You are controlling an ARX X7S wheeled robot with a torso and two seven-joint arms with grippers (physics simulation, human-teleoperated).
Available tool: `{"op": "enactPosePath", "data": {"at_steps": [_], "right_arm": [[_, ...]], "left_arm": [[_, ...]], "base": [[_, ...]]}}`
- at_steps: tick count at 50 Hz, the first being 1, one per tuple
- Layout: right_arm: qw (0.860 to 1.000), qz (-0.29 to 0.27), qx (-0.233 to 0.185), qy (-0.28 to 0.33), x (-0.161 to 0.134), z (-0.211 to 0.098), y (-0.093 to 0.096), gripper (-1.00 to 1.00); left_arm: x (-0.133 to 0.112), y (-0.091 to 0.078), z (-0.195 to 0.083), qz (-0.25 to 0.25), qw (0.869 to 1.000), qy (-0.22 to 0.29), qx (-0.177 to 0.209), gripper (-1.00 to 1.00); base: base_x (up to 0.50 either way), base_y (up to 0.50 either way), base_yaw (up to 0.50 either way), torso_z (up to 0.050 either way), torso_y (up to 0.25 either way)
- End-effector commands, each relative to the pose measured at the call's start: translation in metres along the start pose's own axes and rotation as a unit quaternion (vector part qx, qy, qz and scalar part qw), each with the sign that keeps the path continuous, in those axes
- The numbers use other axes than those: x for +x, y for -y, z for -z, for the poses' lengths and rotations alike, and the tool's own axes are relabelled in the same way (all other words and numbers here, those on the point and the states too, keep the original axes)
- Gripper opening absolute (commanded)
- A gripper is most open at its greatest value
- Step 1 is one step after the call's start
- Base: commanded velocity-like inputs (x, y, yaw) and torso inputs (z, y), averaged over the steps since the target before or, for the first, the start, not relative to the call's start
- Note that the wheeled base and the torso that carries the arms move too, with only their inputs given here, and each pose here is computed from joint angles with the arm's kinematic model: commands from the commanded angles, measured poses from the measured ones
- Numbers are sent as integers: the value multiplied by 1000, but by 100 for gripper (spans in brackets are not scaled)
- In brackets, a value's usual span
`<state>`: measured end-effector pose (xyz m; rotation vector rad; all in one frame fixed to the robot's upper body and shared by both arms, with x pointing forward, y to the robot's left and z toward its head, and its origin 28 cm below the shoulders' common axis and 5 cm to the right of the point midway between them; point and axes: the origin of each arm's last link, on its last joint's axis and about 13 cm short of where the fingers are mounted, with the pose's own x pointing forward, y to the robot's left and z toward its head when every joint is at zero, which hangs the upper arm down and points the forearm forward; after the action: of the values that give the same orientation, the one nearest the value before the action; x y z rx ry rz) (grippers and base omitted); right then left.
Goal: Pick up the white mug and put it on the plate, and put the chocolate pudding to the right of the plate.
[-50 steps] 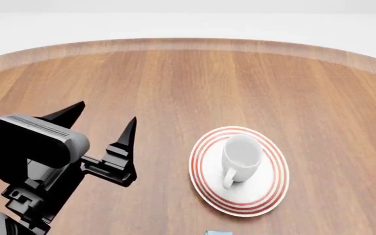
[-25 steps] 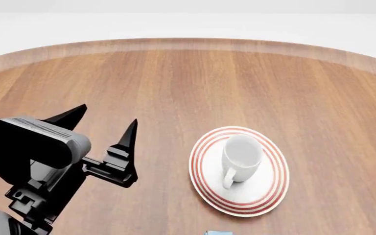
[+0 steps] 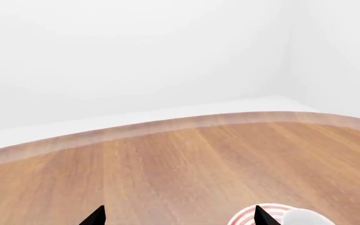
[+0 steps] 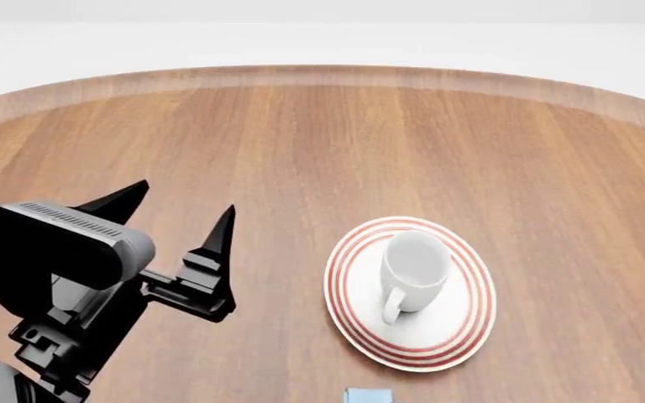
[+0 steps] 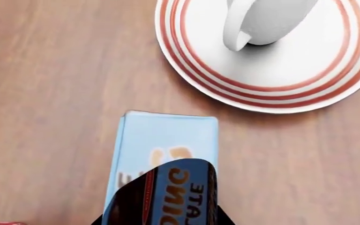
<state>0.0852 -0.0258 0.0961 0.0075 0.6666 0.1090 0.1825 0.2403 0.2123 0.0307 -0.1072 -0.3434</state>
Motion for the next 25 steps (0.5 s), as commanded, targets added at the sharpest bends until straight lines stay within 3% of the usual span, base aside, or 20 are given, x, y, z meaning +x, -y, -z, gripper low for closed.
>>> {"op": "enactPosePath", "data": {"at_steps": [1, 9, 15, 25], "right_arm": [[999, 0, 3, 39, -3, -11, 1, -100], [998, -12, 3, 54, -21, -19, 2, -100], [994, -34, -2, 100, -48, -34, 3, -100], [987, -44, -7, 154, -48, -49, 11, -100]], "left_arm": [[1, 0, -2, 7, 1000, 17, -4, 100], [0, 0, -5, 6, 1000, 18, -3, 100], [-1, -1, -6, 9, 1000, 20, -5, 100], [-2, -1, -6, 12, 1000, 23, -7, 100]], "base": [[0, 0, 0, 0, 0], [0, 0, 0, 0, 0], [0, 0, 0, 0, 0], [0, 0, 0, 0, 0]]}}
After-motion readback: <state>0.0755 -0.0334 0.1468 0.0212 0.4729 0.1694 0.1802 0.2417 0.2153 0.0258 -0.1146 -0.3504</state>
